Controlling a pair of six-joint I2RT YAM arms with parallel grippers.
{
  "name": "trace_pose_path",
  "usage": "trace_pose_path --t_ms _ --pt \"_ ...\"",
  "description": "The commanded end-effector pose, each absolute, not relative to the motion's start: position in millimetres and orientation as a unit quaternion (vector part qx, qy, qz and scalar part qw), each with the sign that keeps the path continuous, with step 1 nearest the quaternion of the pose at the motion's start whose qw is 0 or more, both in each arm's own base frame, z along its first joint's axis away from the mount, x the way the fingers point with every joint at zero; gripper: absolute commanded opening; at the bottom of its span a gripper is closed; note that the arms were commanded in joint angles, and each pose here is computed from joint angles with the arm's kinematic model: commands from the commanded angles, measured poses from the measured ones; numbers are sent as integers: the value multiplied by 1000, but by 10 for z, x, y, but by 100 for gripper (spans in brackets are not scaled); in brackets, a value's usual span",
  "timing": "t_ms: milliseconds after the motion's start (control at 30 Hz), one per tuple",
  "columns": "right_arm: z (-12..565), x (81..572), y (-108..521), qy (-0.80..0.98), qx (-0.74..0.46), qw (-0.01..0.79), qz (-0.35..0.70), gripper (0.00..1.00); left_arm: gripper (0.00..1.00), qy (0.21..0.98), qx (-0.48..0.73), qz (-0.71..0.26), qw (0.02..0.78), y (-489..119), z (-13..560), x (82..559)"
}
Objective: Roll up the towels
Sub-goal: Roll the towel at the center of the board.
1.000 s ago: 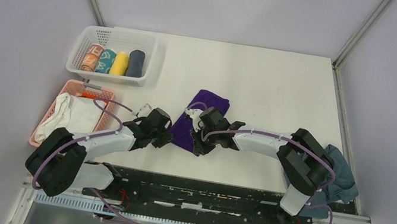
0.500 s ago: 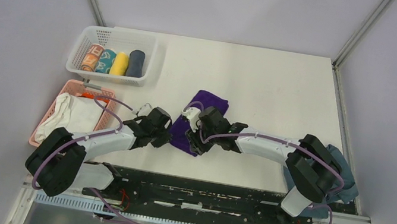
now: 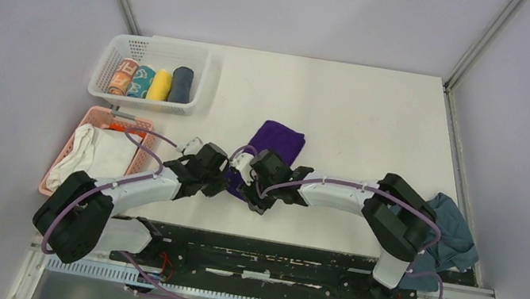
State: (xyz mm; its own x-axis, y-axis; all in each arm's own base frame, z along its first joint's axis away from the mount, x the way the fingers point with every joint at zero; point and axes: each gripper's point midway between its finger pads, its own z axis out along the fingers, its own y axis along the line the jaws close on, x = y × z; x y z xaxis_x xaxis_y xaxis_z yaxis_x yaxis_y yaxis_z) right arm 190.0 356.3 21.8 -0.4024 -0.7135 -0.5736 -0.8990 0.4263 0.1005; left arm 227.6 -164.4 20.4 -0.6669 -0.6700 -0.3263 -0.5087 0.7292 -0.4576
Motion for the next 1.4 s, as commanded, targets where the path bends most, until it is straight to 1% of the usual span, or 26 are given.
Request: trace_pose_path --t_ms 0,300,433,500,600,667,733,900,1133,1200,1300,1367 --pt "158 1922 3508 815 -506 228 166 50 12 893 -320 -173 265 -1645 343 2374" --pt "-52 1944 3294 822 -523 213 66 49 12 886 -334 -191 259 -1684 356 2428" --pt "-55 1956 3271 821 -526 215 55 46 12 881 -342 -205 255 -1702 400 2491" --pt "-53 1948 3280 820 -528 213 58 39 12 878 -344 -213 254 -1709 421 2519" --pt "-28 1912 3337 817 -532 209 76 21 12 877 -345 -220 253 -1722 449 2552" --pt "18 1902 3387 815 -534 209 89 11 12 877 -343 -223 253 -1725 470 2567" --pt "57 1884 3428 814 -534 202 108 7 14 876 -343 -224 256 -1716 494 2582" --pt "207 1847 3553 816 -509 180 206 1 19 872 -345 -225 263 -1664 536 2606" --pt "402 1927 3629 817 -429 128 364 1 28 867 -344 -240 270 -1591 634 2678" --pt "427 1958 3633 814 -403 112 404 1 33 863 -341 -254 273 -1580 686 2700" --pt "454 2024 3635 809 -366 96 449 1 44 858 -344 -262 277 -1506 725 2710" --pt "433 2071 3617 810 -341 84 470 0 49 858 -344 -256 284 -1440 728 2703"
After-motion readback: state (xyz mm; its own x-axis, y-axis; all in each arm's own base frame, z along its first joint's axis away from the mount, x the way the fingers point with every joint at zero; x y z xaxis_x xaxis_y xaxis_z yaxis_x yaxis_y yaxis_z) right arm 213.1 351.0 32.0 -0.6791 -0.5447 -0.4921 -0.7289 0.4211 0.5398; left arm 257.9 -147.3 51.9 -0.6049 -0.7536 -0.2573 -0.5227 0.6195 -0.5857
